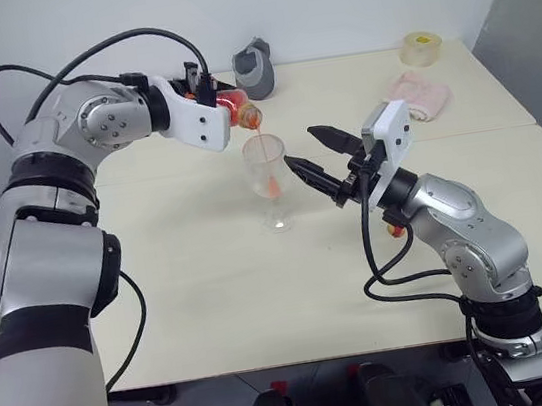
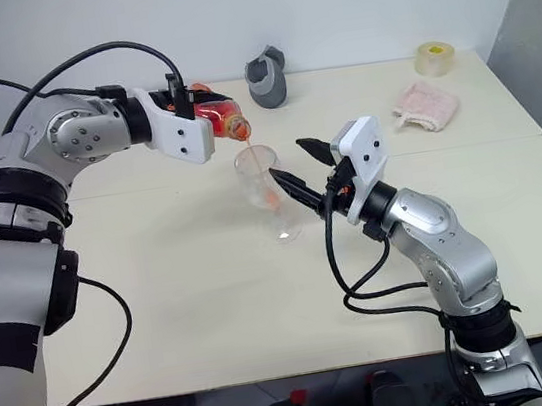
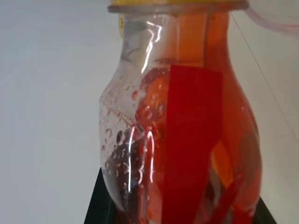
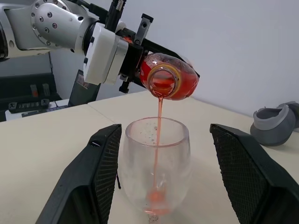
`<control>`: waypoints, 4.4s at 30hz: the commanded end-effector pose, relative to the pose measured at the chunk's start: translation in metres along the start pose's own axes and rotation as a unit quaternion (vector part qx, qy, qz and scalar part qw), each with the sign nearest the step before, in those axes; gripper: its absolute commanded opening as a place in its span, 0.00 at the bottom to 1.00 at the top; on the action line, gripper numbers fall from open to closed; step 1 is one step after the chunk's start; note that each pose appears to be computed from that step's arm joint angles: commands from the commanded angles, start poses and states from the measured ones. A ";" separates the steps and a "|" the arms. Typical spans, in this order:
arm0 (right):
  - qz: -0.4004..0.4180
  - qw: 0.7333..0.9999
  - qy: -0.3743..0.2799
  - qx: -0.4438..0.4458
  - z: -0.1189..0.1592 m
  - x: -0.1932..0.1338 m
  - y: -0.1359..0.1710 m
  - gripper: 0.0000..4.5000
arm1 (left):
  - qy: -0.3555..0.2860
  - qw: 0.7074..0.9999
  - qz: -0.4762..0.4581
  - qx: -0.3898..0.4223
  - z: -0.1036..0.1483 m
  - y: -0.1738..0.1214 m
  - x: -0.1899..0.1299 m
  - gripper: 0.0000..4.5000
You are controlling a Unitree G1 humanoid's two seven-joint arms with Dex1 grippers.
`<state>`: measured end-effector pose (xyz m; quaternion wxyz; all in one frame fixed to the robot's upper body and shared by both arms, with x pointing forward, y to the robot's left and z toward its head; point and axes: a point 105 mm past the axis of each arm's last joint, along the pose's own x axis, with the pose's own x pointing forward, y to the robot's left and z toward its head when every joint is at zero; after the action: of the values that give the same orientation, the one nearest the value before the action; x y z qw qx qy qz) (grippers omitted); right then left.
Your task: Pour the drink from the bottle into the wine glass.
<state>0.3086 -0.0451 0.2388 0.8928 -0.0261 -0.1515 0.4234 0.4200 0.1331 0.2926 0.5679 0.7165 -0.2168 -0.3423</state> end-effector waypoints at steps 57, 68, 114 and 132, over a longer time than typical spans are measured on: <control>0.008 0.999 -0.031 -0.011 0.013 0.001 0.002 0.72 | 0.026 0.998 0.025 0.052 -0.007 0.027 -0.014 0.23; 0.005 0.999 -0.029 -0.011 0.012 -0.001 0.003 0.72 | -0.005 0.999 0.035 -0.025 -0.001 0.021 -0.008 0.23; 0.134 0.988 0.070 -0.018 -0.031 -0.062 0.042 0.72 | 0.086 0.581 0.389 -0.710 -0.059 -0.153 -0.054 0.23; 0.117 0.992 0.054 -0.009 -0.020 -0.053 0.041 0.72 | 0.103 0.620 0.361 -0.689 -0.054 -0.171 -0.041 0.81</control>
<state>0.2583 -0.0609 0.1845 0.8504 -0.0671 -0.0721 0.5168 0.4188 0.2415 0.1309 0.9939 -0.0023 -0.0764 -0.0800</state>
